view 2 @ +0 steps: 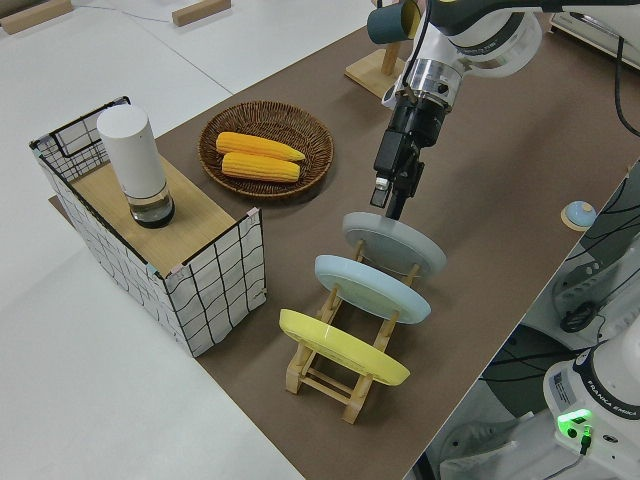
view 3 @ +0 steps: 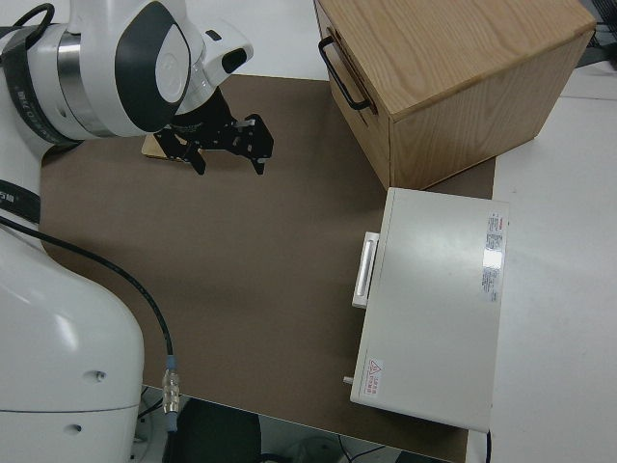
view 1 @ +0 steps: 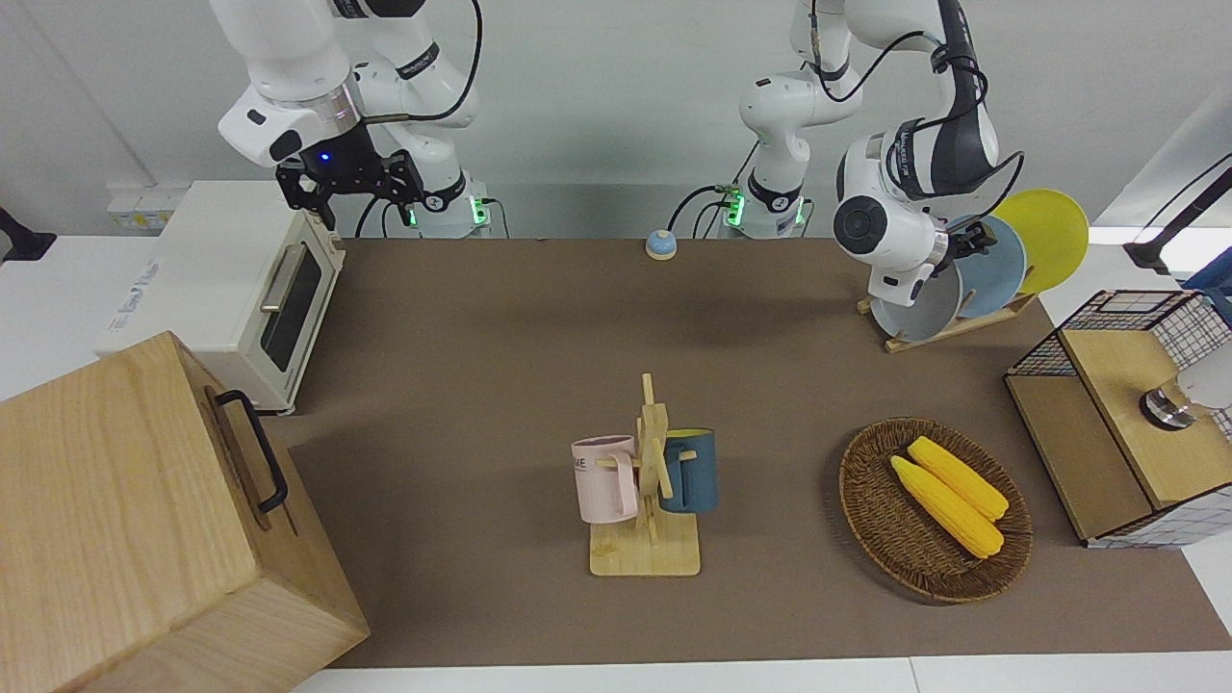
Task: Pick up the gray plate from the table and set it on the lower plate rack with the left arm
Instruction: 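Open the left gripper and raise it away from the rack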
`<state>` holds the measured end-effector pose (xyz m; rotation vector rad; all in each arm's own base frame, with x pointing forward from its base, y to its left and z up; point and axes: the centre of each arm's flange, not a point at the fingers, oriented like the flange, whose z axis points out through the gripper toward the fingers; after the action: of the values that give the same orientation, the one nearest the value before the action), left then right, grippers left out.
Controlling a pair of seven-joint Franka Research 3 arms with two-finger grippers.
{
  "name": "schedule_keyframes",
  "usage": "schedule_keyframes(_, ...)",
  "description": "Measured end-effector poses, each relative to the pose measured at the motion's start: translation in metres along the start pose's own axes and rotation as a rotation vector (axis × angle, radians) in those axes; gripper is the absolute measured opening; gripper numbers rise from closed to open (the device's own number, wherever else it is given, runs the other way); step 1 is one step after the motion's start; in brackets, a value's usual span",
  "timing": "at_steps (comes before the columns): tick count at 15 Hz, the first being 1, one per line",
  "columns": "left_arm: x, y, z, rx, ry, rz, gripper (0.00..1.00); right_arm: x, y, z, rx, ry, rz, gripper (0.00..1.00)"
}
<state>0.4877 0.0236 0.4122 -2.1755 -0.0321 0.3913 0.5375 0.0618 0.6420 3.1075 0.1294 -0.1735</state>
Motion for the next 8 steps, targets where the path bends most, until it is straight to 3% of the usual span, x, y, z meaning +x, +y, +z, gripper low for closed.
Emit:
schedule_keyframes(1, 0.0, 0.0, 0.0, 0.0, 0.001, -0.001, 0.99, 0.0, 0.0, 0.0, 0.0, 0.0, 0.0, 0.99)
schedule_keyframes(5, 0.0, -0.001, -0.005, -0.035, -0.001, 0.006, 0.99, 0.0, 0.0, 0.0, 0.0, 0.0, 0.0, 0.99)
schedule_keyframes(8, 0.001, -0.008, -0.024, -0.16, 0.001, 0.042, 1.0, 0.0, 0.0, 0.0, 0.0, 0.0, 0.0, 0.99)
